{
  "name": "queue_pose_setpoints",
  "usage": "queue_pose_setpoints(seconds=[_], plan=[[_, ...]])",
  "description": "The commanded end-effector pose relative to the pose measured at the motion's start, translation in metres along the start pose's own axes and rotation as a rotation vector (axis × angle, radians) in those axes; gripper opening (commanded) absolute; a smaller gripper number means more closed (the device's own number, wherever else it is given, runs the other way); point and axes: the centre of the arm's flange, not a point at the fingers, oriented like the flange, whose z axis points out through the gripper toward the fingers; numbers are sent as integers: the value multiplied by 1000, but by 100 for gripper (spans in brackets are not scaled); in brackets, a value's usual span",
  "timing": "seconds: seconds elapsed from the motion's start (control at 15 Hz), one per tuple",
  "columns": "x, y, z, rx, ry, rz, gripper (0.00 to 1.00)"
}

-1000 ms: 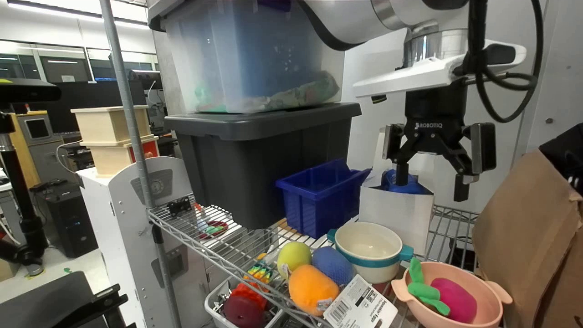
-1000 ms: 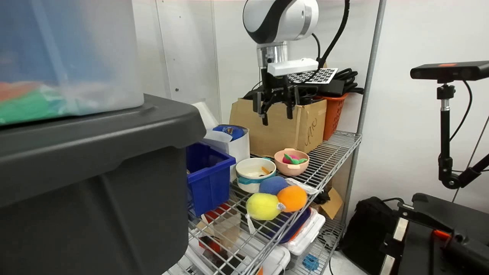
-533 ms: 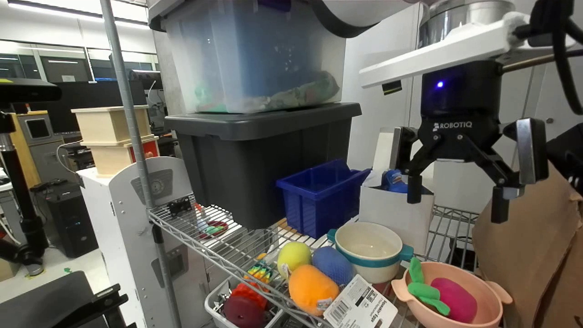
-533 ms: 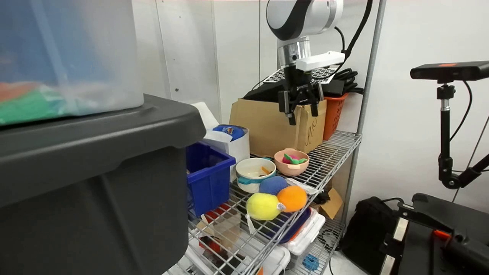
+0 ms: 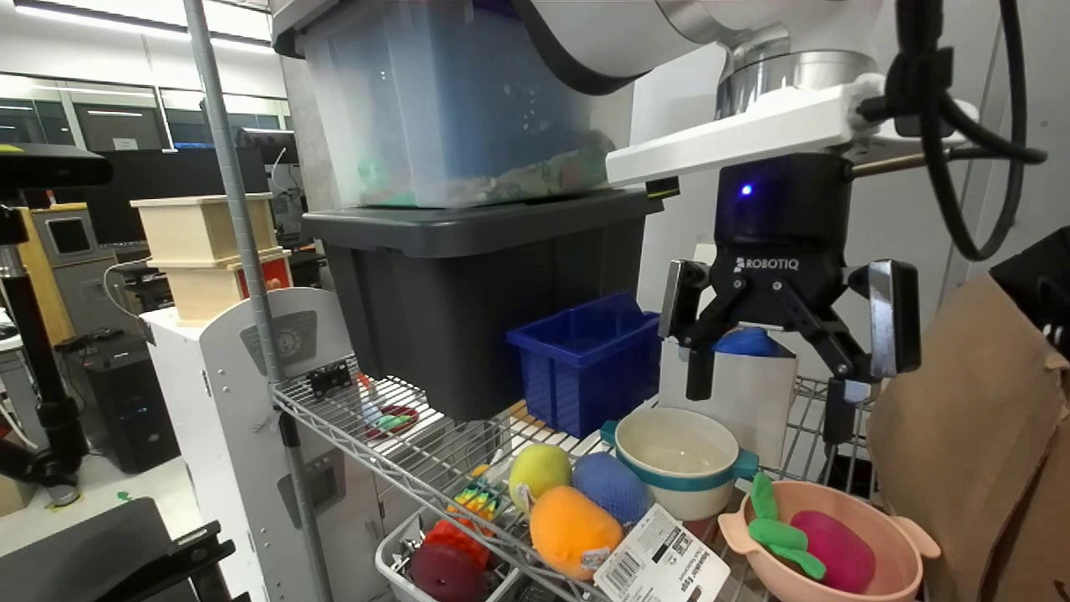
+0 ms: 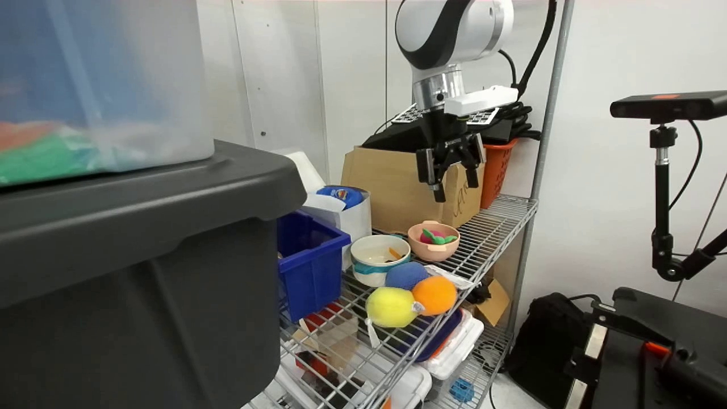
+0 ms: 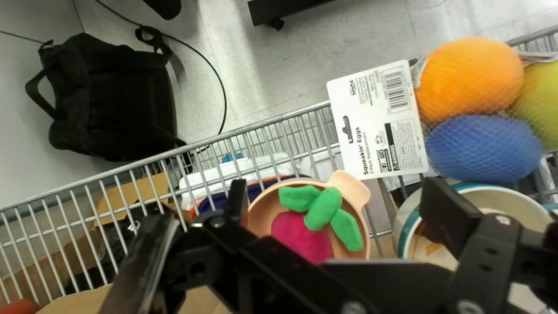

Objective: Move the pink plushie from the peach bowl to the blue bowl

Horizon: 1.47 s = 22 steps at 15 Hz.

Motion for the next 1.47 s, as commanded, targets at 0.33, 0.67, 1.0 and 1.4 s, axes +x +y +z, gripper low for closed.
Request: queue_pose_setpoints(seconds=[0.33, 0.67, 1.0, 1.4], plan=[[3, -4, -4, 46, 23, -41, 100], [29, -2, -4, 69, 48, -22, 100], [64, -7, 6, 57, 91, -12, 100], [83, 1, 30, 46, 93, -13, 100]])
